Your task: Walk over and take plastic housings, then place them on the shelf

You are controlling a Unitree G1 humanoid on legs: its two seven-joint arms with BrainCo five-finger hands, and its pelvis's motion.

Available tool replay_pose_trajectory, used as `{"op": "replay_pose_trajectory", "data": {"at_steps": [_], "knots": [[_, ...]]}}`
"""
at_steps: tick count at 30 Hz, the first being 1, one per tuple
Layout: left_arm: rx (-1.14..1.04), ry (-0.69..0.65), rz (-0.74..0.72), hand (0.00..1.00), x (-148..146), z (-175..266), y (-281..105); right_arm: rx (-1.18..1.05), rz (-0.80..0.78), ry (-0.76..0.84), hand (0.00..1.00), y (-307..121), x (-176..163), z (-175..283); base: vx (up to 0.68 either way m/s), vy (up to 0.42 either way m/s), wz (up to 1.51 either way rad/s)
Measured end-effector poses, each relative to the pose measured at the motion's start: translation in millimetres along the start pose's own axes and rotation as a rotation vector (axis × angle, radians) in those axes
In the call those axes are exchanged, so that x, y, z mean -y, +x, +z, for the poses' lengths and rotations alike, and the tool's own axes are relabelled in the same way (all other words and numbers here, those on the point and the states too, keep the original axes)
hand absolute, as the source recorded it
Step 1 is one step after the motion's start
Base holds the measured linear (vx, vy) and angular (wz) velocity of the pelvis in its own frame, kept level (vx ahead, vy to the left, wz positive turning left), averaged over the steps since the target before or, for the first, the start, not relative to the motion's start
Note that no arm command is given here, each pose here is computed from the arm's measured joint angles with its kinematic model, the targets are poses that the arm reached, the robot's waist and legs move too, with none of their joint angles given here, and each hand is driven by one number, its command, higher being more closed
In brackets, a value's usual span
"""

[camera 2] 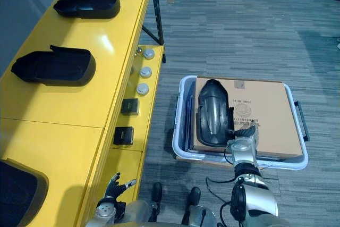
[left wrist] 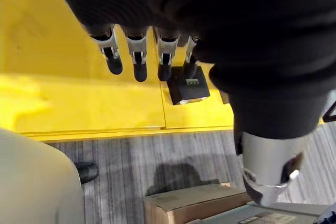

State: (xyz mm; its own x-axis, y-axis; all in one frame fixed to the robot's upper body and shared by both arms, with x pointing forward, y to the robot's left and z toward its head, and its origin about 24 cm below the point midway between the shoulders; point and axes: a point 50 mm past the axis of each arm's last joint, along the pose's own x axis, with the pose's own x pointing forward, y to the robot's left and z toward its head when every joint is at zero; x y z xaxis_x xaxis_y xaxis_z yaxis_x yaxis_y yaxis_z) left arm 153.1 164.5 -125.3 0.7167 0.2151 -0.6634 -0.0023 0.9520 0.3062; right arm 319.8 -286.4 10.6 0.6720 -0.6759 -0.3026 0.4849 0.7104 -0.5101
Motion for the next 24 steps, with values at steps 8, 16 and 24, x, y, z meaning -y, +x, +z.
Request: {"op": "replay_pose_trajectory", "data": {"at_steps": [8, 16, 24], "knots": [[0.015, -0.012, 0.000, 0.00, 0, 6, 2, 0.034, -0.022, 0.026, 1.00, 6, 8, 19, 0.01, 0.007, 0.00], [0.016, -0.015, -0.001, 0.00, 0, 8, 4, 0.057, -0.011, 0.030, 1.00, 4, 4, 22, 0.00, 0.008, -0.02], [0.017, -0.016, 0.000, 0.00, 0, 9, 5, 0.111, 0.040, 0.060, 1.00, -9, -10, 17, 0.01, 0.013, -0.06]]}}
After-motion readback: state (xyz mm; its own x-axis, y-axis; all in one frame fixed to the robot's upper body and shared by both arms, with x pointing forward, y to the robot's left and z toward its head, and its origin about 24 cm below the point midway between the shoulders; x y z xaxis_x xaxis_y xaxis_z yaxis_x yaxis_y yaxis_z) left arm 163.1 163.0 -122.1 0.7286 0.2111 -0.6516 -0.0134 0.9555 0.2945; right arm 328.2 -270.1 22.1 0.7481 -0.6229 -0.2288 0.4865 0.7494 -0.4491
